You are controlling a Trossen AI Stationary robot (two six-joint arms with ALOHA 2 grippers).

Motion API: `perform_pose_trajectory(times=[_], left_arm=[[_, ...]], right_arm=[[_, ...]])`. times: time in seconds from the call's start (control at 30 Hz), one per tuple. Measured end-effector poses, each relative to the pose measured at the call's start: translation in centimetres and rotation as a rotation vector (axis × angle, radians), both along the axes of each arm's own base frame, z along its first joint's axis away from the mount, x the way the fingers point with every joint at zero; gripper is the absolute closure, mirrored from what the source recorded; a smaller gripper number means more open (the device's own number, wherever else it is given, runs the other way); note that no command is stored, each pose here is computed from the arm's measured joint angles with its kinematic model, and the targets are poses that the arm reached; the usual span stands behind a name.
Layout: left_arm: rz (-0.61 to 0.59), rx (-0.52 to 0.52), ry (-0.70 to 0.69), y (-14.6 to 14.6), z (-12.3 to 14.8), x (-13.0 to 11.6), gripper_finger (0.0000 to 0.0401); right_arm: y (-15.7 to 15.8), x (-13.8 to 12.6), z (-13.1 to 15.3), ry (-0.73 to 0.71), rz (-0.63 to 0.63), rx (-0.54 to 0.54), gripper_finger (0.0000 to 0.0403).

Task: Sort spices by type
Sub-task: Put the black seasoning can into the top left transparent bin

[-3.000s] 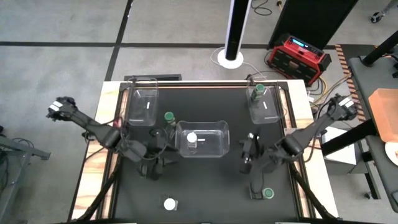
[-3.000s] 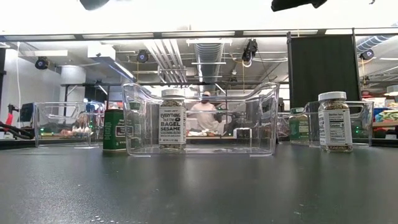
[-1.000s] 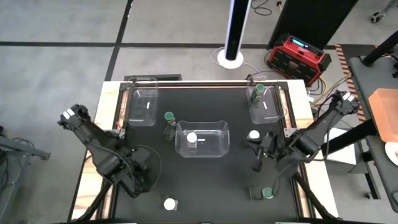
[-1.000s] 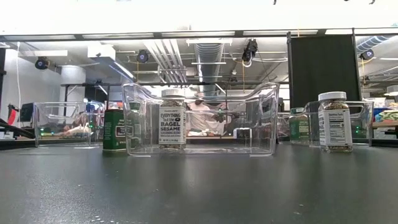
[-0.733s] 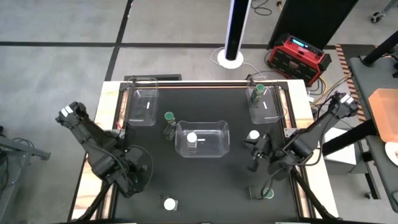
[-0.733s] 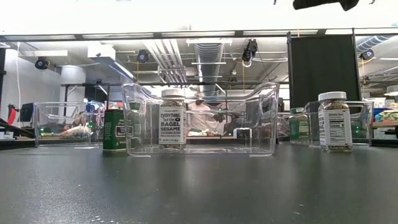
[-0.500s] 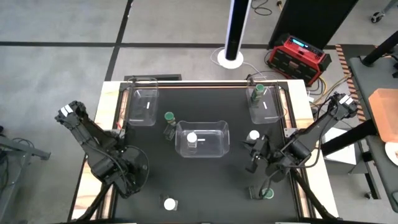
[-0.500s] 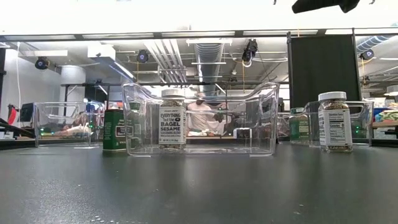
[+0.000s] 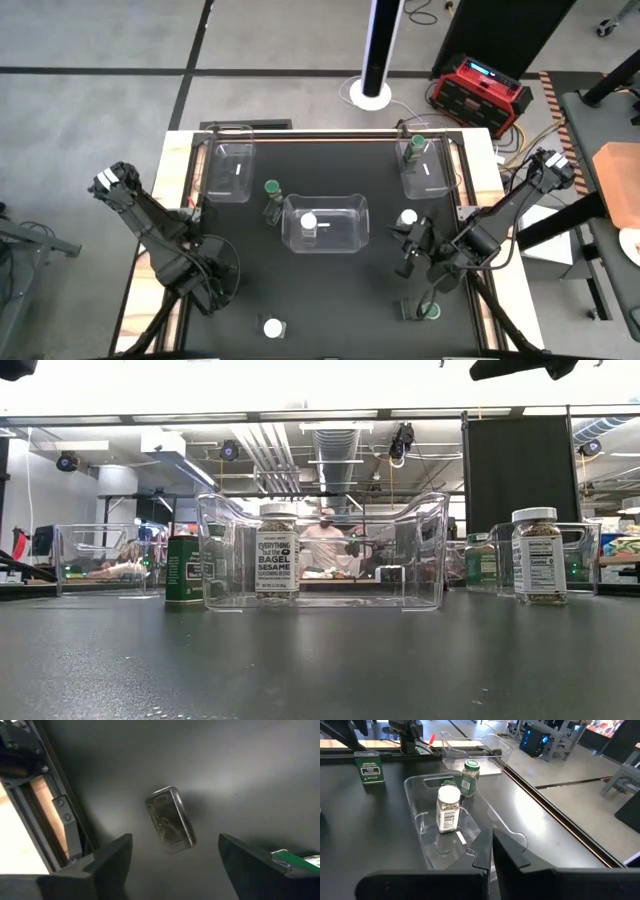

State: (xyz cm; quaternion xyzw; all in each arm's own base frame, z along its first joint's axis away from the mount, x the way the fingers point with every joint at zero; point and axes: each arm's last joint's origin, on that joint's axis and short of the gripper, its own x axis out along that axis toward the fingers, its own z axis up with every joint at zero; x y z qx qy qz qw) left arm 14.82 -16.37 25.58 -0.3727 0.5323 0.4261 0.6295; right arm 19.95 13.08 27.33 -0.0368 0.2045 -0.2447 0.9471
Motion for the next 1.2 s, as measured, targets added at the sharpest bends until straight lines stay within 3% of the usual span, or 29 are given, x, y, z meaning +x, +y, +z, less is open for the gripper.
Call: perform_pose_trajectory(times=[1.2], left_arm=[[0.057, 0.092, 0.072, -0.4, -5.0, 1.2, 0.0119]], right_arm=[[0.0, 0.0, -0.1, 0.020, 0.013, -0.030, 0.0394]])
